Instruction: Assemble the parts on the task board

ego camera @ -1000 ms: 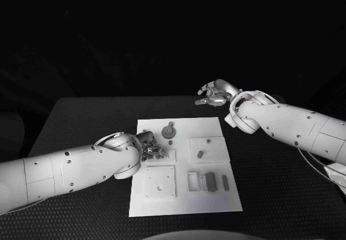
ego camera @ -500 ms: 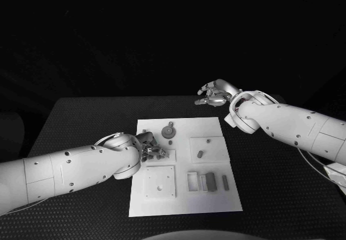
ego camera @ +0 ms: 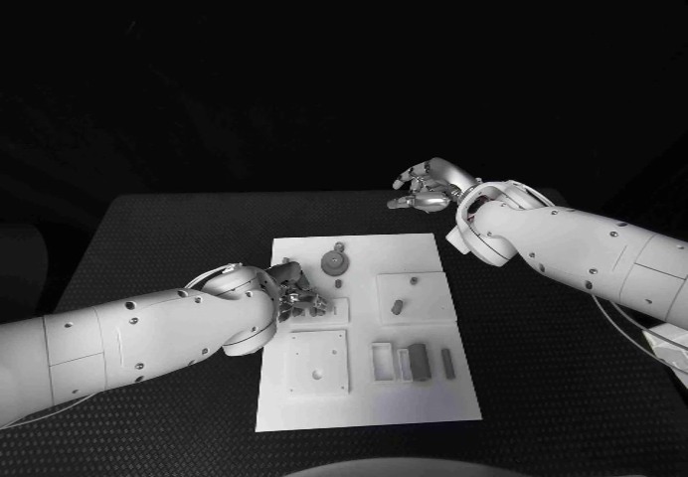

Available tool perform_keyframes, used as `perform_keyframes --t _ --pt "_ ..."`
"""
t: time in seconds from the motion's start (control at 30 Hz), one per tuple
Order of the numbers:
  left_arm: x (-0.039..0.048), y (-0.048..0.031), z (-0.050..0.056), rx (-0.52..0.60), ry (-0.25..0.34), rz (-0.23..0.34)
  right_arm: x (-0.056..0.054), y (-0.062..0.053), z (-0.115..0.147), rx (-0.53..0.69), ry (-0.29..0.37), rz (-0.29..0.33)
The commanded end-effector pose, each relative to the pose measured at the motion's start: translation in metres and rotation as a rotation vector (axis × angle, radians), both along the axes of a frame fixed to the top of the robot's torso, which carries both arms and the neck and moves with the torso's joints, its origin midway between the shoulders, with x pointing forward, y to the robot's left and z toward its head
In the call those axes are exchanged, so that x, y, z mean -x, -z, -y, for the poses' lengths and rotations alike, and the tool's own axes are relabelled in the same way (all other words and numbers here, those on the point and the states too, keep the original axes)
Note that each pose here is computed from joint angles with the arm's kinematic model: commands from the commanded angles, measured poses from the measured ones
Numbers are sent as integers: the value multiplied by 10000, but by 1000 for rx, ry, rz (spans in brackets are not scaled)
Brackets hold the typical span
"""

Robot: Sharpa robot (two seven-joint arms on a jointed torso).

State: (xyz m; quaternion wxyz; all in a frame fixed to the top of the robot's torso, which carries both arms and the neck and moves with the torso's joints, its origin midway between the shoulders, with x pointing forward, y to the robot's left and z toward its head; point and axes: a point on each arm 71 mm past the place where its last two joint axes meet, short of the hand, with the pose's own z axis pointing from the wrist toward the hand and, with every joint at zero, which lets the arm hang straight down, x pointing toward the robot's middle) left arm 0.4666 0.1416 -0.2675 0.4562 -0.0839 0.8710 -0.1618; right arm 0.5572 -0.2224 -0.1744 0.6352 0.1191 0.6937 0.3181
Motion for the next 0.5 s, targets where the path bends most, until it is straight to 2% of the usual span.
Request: perform_keyframes --t 0.03,0.5 --pt "8 -6 23 9 12 -1 4 2 -5 0 -10 -1" --pt "-25 -50 13 28 -2 4 5 4 -10 0 -11 0"
